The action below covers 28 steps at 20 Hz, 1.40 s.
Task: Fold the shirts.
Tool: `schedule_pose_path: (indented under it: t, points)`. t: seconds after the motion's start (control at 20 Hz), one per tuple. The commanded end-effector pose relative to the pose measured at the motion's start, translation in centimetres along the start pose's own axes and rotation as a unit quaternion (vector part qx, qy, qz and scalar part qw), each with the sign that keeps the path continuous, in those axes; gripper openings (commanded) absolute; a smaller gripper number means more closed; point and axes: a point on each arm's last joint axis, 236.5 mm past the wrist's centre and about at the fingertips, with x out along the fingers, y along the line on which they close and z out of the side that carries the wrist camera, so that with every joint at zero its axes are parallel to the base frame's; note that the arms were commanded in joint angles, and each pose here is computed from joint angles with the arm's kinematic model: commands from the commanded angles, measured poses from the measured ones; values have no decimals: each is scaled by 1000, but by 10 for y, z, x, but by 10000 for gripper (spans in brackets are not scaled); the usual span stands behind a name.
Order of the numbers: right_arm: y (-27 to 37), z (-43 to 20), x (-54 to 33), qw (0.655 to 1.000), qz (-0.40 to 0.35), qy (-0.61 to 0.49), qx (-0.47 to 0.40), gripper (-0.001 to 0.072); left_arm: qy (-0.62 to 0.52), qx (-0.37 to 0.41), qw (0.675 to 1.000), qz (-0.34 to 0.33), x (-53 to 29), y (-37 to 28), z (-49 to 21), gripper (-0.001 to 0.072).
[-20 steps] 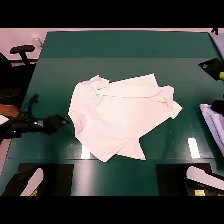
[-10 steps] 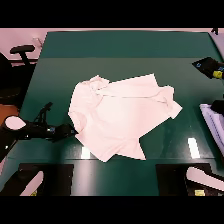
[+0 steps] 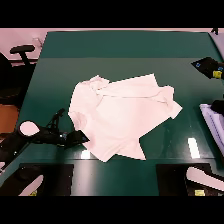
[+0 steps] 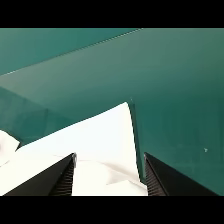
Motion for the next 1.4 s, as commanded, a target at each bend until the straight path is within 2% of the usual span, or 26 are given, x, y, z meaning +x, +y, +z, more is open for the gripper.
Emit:
schedule_pose_path:
  t: [0.0,0.3,0.6,0.65,0.8,1.05,1.15,1.3,1.35]
  points:
    - [1,0,0,1000,0,0,0,488,18,-13,1000,-7,12,-13,-14,677]
    - [2,-1,0,1000,3,3,0,487,63,-57,996,20,38,-14,-43,677]
    - [3,-1,0,1000,5,1,2,478,40,-93,995,-10,55,-40,-46,676]
    - [3,-1,0,1000,5,1,2,479,48,-95,994,-5,58,-39,-51,649]
    - [3,-1,0,1000,5,2,1,479,80,-123,989,22,66,-27,-64,648]
    - [3,-1,0,1000,5,2,1,479,127,-111,985,39,62,-21,-86,649]
    - [3,-1,0,1000,5,2,1,478,97,-131,986,24,66,-28,-72,649]
    - [3,-1,0,1000,5,2,1,476,24,-177,982,-55,69,-60,-31,648]
    - [3,-1,0,1000,5,2,1,447,6,-185,981,-66,70,-63,-22,648]
